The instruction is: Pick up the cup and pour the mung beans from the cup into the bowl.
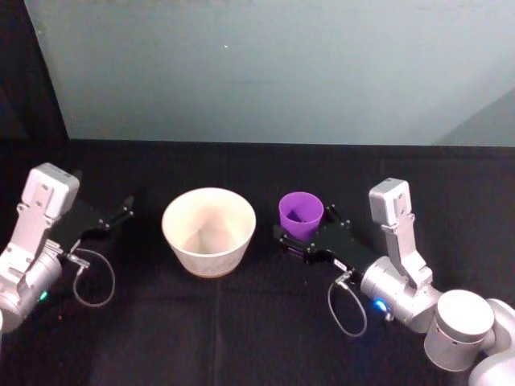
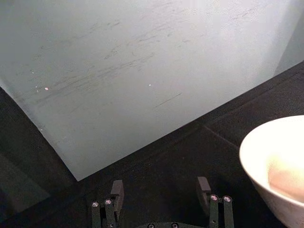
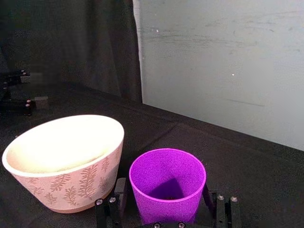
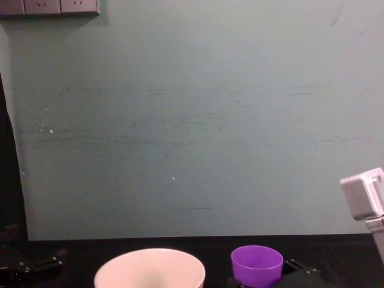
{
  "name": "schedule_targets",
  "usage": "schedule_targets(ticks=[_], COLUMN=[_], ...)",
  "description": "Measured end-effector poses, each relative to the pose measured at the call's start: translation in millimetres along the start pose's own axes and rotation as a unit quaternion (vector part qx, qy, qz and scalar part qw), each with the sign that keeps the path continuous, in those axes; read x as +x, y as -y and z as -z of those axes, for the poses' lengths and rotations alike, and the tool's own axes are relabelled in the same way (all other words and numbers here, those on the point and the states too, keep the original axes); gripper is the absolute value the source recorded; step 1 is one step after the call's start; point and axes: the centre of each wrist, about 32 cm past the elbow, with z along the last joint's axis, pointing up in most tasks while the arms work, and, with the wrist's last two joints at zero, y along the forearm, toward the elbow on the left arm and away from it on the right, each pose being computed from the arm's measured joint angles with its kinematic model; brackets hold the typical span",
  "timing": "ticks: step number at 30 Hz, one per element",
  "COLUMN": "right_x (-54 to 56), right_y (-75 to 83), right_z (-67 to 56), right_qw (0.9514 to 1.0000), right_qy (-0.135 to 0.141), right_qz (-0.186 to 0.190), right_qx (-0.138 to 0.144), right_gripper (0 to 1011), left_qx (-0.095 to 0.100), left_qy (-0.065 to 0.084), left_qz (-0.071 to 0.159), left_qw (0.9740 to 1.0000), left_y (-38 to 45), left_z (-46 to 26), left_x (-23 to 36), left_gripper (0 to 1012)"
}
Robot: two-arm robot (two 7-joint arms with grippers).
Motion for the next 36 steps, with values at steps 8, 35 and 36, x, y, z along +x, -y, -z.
schedule_targets(ticks=[8,35,36], right_x=[0.3,-4.8,-4.5], right_y=[-1.3,17.1,17.4], right_z=[1.8,-70.5,-72.8], right_qw=[1.0000,0.9997,0.9997], right_qy=[-0.003,0.003,0.002], right_qz=[0.000,0.014,0.014], right_qx=[0.002,0.020,0.020], right_gripper=[911,723,723], left_qx=[0.000,0.000,0.000], left_qy=[0.000,0.000,0.000], left_qz=[0.000,0.000,0.000], left_qw=[1.0000,1.0000,1.0000], left_y=[0.0,0.0,0.0], left_z=[0.0,0.0,0.0], left_x=[0.0,0.0,0.0], left_gripper=[1011,1011,1012])
